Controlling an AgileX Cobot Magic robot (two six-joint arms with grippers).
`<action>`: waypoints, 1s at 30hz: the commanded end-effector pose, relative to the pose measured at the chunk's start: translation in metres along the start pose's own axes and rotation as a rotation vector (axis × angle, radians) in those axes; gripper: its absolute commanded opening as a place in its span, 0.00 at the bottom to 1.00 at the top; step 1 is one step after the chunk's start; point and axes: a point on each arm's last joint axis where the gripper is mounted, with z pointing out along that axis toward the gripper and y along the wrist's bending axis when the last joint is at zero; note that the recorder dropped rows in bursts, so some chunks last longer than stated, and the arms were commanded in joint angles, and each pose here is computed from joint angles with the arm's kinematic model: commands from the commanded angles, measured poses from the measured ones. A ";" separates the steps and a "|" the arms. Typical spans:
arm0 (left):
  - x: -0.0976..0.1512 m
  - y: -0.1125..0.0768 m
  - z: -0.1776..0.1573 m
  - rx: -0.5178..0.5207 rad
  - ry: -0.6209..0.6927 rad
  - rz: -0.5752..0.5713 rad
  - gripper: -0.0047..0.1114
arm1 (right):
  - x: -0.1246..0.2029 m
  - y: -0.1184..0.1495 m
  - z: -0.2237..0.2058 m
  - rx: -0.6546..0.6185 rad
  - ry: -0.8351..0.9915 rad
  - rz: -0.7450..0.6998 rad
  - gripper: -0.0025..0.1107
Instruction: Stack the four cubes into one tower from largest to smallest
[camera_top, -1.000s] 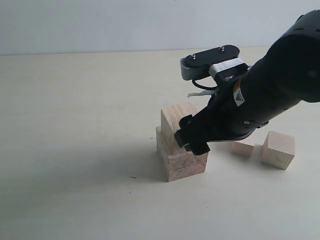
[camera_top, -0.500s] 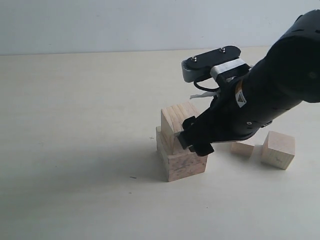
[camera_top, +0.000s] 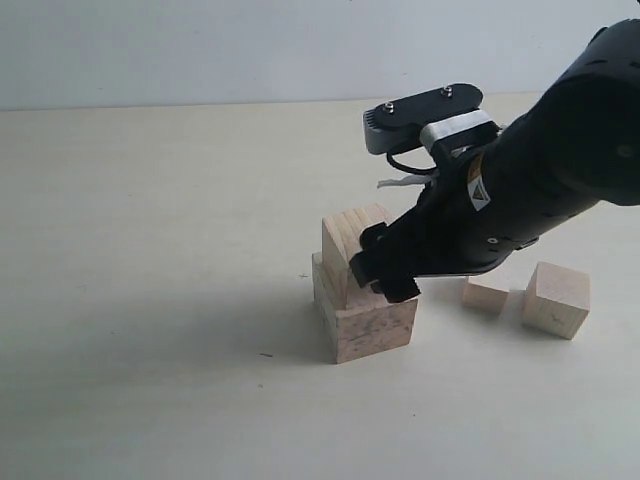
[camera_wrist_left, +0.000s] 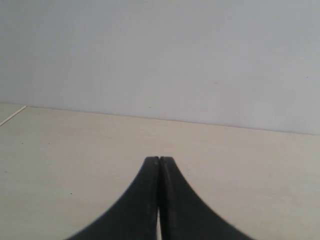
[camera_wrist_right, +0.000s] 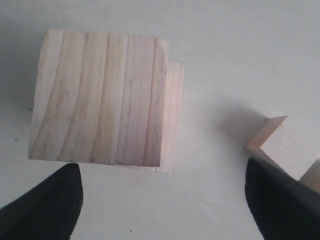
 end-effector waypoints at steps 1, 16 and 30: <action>0.001 0.000 0.000 0.008 -0.003 -0.007 0.04 | -0.003 0.002 0.001 -0.024 -0.040 -0.004 0.75; 0.001 0.000 0.000 0.008 -0.003 -0.007 0.04 | 0.006 -0.007 -0.036 0.005 -0.041 -0.004 0.75; 0.001 0.000 0.000 0.008 -0.003 -0.007 0.04 | 0.028 -0.077 -0.051 0.200 0.015 0.233 0.75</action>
